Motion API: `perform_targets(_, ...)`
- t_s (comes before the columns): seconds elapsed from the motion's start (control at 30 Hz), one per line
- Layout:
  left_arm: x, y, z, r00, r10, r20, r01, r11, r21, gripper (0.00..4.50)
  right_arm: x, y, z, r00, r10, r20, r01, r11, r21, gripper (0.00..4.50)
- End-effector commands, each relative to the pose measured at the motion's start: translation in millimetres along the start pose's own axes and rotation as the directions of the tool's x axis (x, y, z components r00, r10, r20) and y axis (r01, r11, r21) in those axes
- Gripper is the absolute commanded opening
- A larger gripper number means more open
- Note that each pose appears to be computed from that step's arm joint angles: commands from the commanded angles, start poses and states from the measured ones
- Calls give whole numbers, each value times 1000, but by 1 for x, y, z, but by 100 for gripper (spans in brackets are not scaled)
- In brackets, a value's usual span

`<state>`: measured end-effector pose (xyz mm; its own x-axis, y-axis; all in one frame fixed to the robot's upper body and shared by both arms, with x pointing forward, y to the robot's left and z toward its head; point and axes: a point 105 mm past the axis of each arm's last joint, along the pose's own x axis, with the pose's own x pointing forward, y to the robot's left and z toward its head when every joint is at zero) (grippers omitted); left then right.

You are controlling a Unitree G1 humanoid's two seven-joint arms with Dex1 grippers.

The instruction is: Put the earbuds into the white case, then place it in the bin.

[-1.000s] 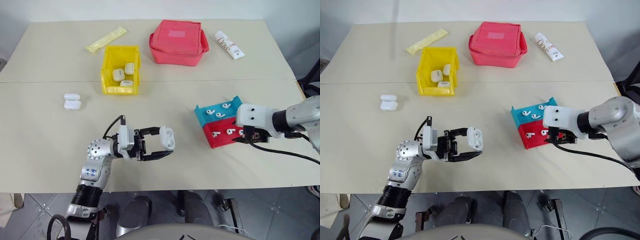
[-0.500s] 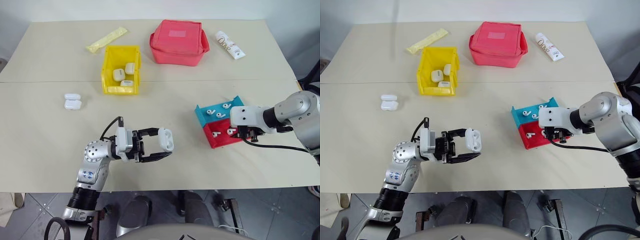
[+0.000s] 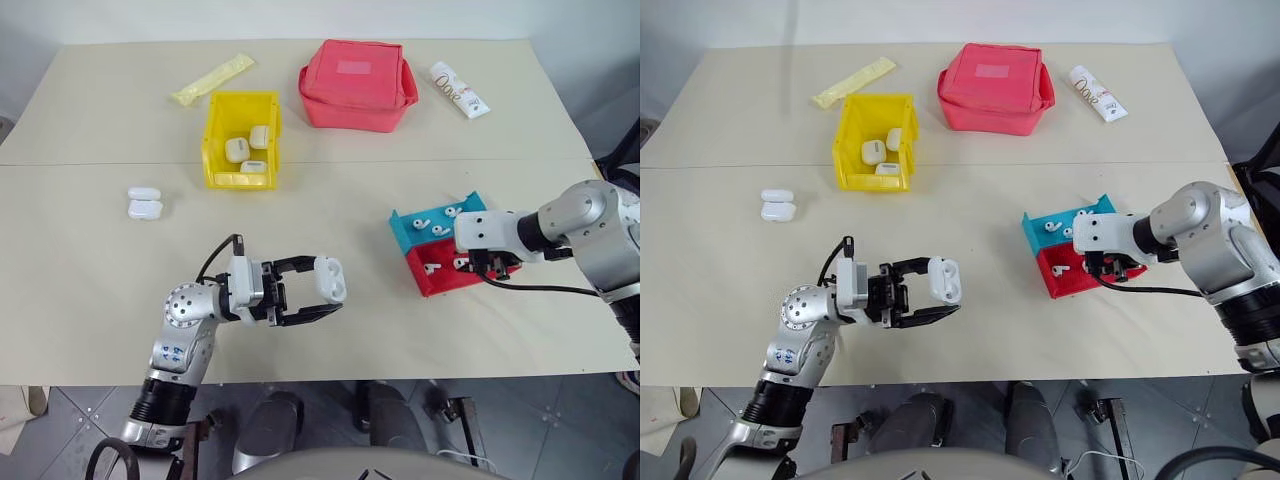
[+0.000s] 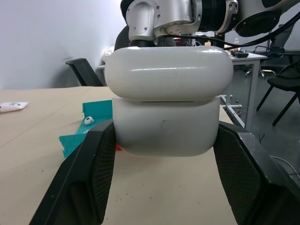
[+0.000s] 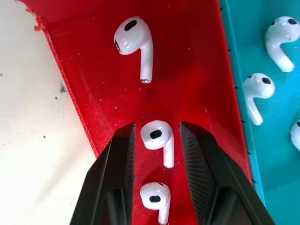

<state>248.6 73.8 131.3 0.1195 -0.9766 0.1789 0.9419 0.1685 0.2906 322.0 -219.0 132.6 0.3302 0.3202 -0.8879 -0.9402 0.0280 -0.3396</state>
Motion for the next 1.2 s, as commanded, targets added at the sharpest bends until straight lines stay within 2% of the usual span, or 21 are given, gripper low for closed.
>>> perform_targets(0.03, 0, -2, 11, 1000, -1, 22, 1, 999, 34, 276, -5, -5, 2, 1000, -14, -7, 14, 999, -31, 153)
perform_targets(0.33, -2, -1, 12, 1000, 18, 14, -19, 999, 41, 276, -2, -6, 2, 1000, 1, -9, -1, 999, -42, 153)
perform_targets(0.5, -3, -1, 13, 1000, 26, 9, -27, 999, 44, 276, -1, -5, 2, 1000, 13, -6, -13, 999, -41, 45)
perform_targets(0.67, -3, 1, 12, 1000, 31, 7, -31, 999, 44, 276, -2, -8, 3, 1000, -3, 9, 4, 999, -39, 45)
perform_targets(0.8, 0, 2, 11, 1000, 21, 18, -22, 999, 28, 276, -18, -18, 23, 987, -83, 139, 86, 996, -15, 45)
perform_targets(0.9, 4, 5, 9, 999, 8, 43, -8, 1000, 1, 276, -44, -14, 48, 935, -134, 328, 136, 991, 16, 45)
perform_targets(1.03, 10, 11, 4, 998, -36, 60, 37, 999, -23, 276, -69, 13, 73, 847, -132, 516, 115, 991, 65, 45)
perform_targets(1.1, 14, 17, 4, 995, -59, 79, 61, 998, -26, 276, -82, 25, 91, 759, -151, 633, 116, 989, 96, 45)
perform_targets(1.17, 18, 22, 4, 993, -74, 91, 77, 997, -27, 276, -88, 30, 99, 710, -176, 682, 125, 984, 124, 45)
perform_targets(1.2, 21, 25, 5, 991, -87, 103, 90, 995, -30, 276, -93, 34, 109, 645, -191, 740, 114, 981, 154, 45)
